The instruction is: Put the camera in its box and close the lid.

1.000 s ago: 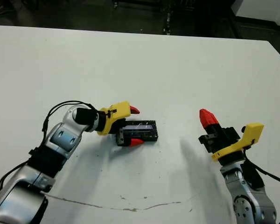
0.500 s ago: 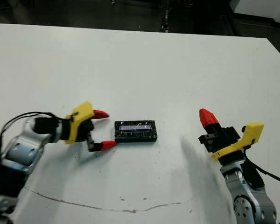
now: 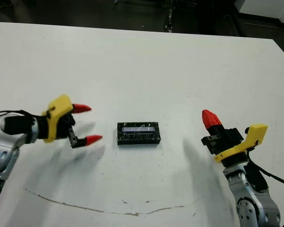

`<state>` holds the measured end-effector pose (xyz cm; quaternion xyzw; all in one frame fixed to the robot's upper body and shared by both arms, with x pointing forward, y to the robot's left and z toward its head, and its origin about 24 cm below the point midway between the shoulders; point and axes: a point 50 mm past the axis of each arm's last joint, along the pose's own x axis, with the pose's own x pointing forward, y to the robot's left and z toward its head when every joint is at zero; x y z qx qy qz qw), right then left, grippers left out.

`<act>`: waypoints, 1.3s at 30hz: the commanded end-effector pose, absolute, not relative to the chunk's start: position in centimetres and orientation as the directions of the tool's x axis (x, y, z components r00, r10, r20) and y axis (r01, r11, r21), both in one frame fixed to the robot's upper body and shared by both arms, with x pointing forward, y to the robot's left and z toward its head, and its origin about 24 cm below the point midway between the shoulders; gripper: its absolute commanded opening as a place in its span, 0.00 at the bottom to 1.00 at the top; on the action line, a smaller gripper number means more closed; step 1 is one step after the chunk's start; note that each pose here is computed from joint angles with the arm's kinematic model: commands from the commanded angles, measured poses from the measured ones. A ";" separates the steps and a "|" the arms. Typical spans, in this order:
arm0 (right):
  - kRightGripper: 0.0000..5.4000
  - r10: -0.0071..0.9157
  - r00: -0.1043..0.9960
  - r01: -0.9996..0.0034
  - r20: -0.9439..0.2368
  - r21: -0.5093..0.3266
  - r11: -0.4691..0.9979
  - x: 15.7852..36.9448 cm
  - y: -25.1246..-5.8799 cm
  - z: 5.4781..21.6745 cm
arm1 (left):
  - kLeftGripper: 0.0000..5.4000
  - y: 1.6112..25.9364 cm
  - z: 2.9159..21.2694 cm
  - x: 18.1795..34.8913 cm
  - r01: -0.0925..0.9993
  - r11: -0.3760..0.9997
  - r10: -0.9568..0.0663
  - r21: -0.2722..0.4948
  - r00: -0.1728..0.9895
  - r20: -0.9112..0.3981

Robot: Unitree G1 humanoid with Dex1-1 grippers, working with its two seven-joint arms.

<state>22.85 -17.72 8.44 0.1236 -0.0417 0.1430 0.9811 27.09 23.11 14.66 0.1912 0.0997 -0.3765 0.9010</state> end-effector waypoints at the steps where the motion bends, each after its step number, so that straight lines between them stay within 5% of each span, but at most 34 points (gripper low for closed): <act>1: 0.00 0.262 0.961 -0.276 0.094 0.217 0.936 22.8 -18.0 8.3 | 0.98 22.1 15.0 26.5 0.606 0.768 -0.591 0.206 0.795 -0.135; 6: 0.00 0.257 0.962 -0.272 0.097 0.211 0.939 22.7 -17.9 8.2 | 0.87 18.7 15.3 25.8 0.576 0.810 -0.586 0.109 0.802 0.118; 12: 0.00 0.259 0.961 -0.275 0.100 0.219 0.936 22.7 -17.7 8.1 | 0.70 14.7 14.1 25.7 0.643 0.766 -0.638 0.033 0.751 0.171; 24: 0.00 0.254 0.962 -0.270 0.099 0.224 0.937 22.6 -17.4 8.0 | 0.36 10.3 11.5 26.3 0.660 0.751 -0.661 -0.027 0.750 -0.017; 30: 0.00 0.261 0.960 -0.279 0.105 0.234 0.931 22.6 -17.4 7.9 | 0.19 9.3 10.2 26.4 0.657 0.754 -0.648 0.016 0.747 -0.153; 39: 0.00 0.260 0.959 -0.279 0.112 0.232 0.932 22.6 -17.4 7.8 | 0.00 9.3 7.4 26.1 0.663 0.748 -0.638 -0.021 0.711 -0.295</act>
